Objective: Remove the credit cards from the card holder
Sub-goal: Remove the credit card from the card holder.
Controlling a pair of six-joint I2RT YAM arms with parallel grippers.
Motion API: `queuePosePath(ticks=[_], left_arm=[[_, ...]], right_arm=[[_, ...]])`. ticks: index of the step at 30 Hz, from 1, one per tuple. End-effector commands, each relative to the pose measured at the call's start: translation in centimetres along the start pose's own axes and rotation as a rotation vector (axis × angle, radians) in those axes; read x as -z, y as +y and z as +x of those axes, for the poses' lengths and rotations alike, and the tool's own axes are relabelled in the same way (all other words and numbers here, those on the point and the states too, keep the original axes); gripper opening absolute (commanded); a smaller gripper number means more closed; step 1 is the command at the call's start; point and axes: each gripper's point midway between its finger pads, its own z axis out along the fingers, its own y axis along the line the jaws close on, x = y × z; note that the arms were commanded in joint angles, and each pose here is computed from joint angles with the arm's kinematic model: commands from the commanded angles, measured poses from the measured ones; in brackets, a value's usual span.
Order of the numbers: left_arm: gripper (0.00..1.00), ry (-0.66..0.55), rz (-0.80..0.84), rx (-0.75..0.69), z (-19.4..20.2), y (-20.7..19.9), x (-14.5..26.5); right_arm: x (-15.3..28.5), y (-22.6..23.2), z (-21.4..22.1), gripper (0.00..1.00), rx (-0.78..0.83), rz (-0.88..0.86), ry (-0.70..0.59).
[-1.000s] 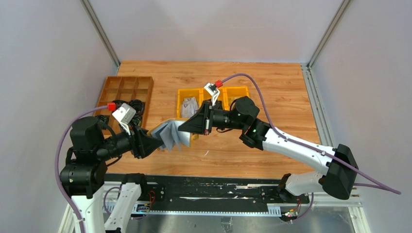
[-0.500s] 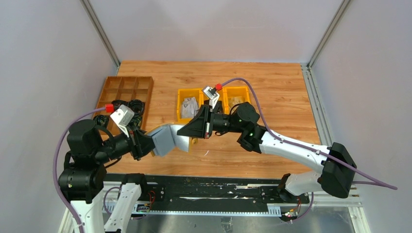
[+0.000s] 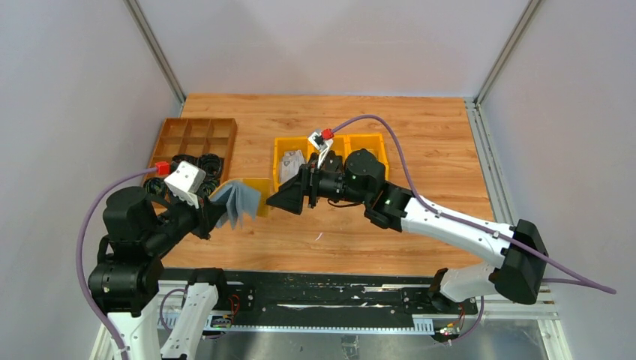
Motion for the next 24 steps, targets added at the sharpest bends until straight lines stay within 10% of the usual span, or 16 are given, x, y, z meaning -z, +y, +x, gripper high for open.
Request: queuePosePath(ticks=[1,18,24], left_arm=[[0.00,0.128,-0.294,-0.112,1.4,6.4,0.3],[0.03,0.103,0.169,-0.121,1.0,-2.4,1.0],[0.03,0.049,0.316,-0.136,-0.2,-5.1,1.6]], right_arm=[[0.4,-2.7,-1.6,0.82,0.255,0.256,-0.023],[-3.5,0.0,-1.6,0.89,0.592,0.194,0.057],[-1.9,3.0,-0.7,0.89,0.530,-0.075,0.167]])
